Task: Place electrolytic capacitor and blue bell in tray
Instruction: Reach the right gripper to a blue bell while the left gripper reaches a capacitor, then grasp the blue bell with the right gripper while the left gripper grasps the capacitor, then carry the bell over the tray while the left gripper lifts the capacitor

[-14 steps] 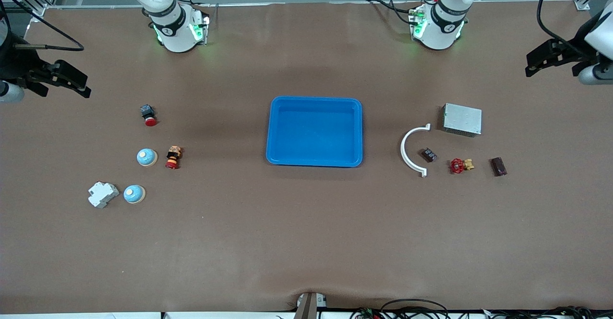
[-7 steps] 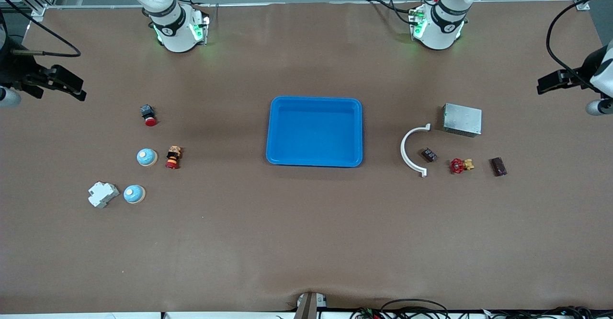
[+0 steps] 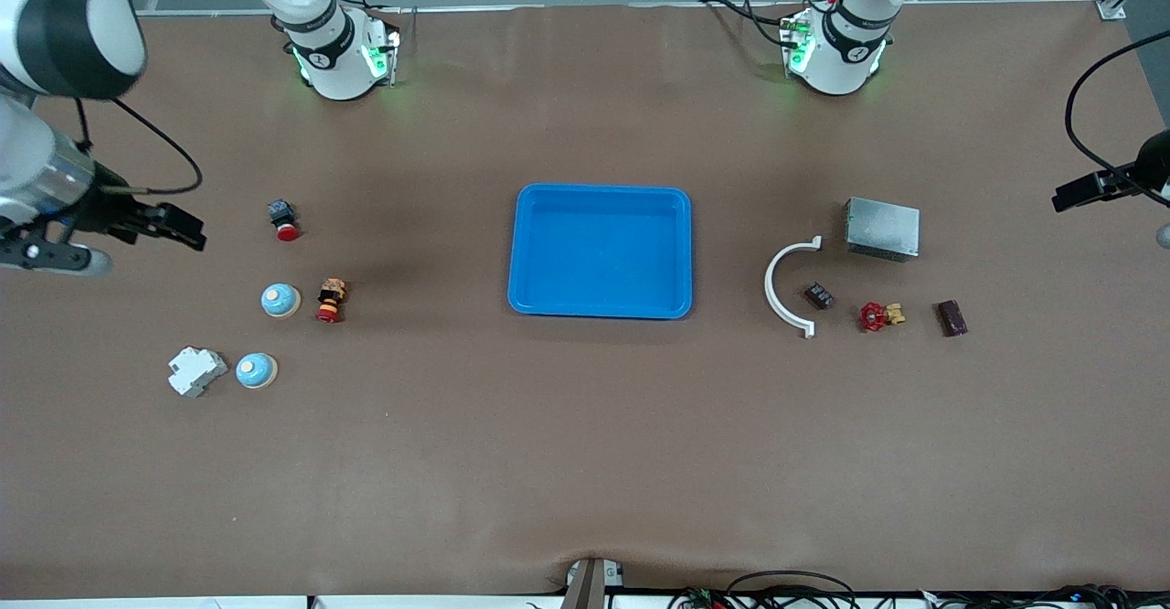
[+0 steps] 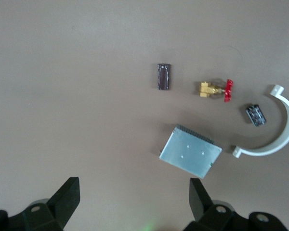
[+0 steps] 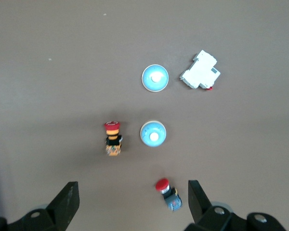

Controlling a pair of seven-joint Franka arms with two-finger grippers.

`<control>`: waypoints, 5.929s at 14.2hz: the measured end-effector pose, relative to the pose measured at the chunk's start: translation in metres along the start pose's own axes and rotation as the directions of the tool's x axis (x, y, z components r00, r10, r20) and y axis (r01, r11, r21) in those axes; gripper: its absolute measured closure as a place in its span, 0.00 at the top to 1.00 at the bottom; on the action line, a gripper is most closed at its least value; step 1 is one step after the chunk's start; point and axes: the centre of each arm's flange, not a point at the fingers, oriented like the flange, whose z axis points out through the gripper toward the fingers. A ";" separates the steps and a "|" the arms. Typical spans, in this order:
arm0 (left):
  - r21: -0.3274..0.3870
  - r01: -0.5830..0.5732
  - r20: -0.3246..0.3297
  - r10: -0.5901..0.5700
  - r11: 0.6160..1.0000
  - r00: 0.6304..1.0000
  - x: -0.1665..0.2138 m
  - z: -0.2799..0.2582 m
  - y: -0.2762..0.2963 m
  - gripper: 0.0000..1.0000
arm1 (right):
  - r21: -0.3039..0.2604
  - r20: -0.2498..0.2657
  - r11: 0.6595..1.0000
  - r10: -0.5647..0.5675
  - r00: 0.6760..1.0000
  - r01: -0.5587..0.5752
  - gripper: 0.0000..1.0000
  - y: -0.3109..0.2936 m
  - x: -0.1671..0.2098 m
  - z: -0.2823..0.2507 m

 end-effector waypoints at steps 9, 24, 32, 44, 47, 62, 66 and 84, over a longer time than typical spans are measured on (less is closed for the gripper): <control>-0.056 0.028 0.038 -0.026 0.998 0.999 0.013 0.105 -0.007 1.00 | 0.032 -0.026 0.999 -0.003 1.000 0.004 1.00 0.045 0.048 0.162; -0.122 0.046 0.099 -0.034 0.991 0.995 0.061 0.260 0.003 1.00 | 0.063 -0.076 0.998 0.016 0.997 -0.012 1.00 0.047 0.088 0.285; -0.130 0.116 0.072 -0.108 0.985 0.992 0.073 0.288 0.008 0.96 | 0.069 -0.086 0.998 0.012 0.996 -0.006 0.96 0.042 0.096 0.290; -0.138 0.206 0.065 -0.199 0.969 0.978 0.101 0.312 0.022 0.78 | 0.069 0.008 0.997 0.045 0.999 -0.045 0.64 -0.009 0.098 0.251; -0.140 0.207 0.070 -0.199 0.968 0.978 0.104 0.318 0.022 0.48 | 0.051 0.059 0.992 0.111 0.992 -0.114 0.64 -0.046 0.089 0.204; -0.122 0.163 0.165 -0.142 0.979 0.976 0.086 0.242 0.021 0.30 | 0.001 0.047 0.893 0.449 0.892 -0.450 0.64 -0.351 -0.082 0.102; -0.191 0.187 0.236 -0.139 0.964 0.962 0.066 0.196 0.037 0.30 | 0.055 0.033 0.851 0.522 0.852 -0.523 0.64 -0.395 -0.132 0.130; -0.248 0.316 0.346 -0.221 0.916 0.912 0.028 0.146 0.198 0.30 | 0.081 0.075 0.809 0.577 0.813 -0.582 0.64 -0.478 -0.240 0.249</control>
